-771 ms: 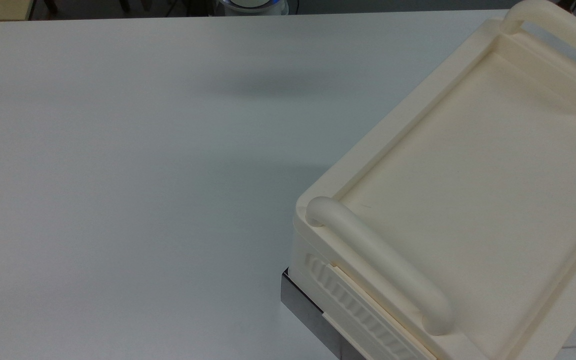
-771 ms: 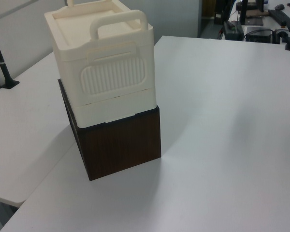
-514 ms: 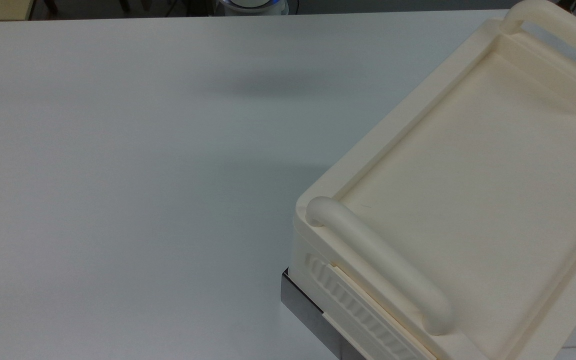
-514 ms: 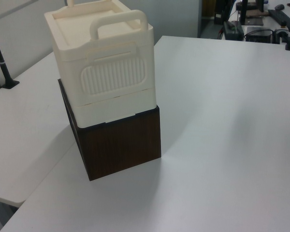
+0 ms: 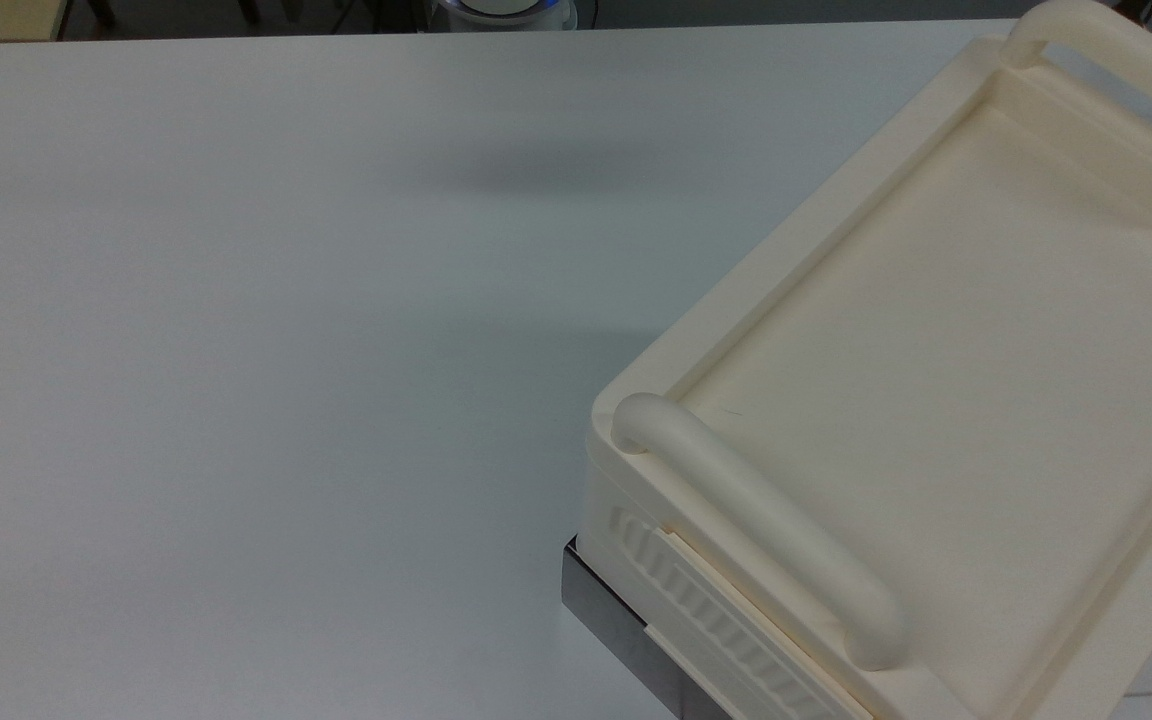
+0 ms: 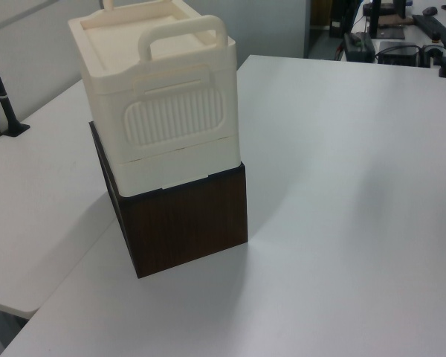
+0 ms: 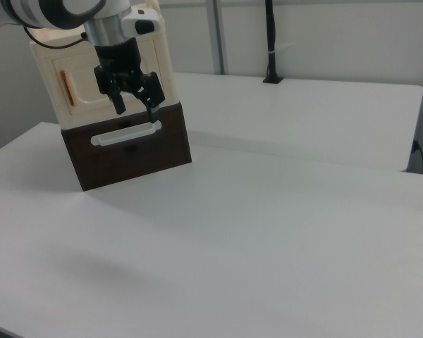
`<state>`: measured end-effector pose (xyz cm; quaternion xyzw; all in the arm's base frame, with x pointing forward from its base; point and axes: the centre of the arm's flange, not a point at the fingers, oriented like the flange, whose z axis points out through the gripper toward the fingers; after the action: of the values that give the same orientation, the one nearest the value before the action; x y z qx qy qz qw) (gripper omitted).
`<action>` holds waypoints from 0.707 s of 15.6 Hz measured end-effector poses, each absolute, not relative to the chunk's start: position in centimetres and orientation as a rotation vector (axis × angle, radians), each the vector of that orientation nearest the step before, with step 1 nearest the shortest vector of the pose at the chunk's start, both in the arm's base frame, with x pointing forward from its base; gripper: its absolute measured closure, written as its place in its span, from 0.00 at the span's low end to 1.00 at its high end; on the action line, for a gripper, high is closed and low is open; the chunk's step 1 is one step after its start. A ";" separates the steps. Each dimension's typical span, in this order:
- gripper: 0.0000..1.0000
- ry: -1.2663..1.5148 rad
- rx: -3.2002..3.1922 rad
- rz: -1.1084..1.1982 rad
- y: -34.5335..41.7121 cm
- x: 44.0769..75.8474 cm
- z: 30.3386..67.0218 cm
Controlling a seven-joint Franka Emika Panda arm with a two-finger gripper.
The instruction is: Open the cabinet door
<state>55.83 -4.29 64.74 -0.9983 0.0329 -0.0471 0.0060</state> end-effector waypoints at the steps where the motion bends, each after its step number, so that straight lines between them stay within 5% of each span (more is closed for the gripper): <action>1: 0.00 0.103 -3.124 -0.148 -4.3 55.8 64.7; 6: 0.00 0.045 -3.128 -0.148 -4.4 55.8 64.7; 11: 0.00 -0.330 -3.122 -0.141 -4.4 55.9 64.5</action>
<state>55.94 -4.39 64.47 -0.9935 -0.1050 -0.0450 -0.0003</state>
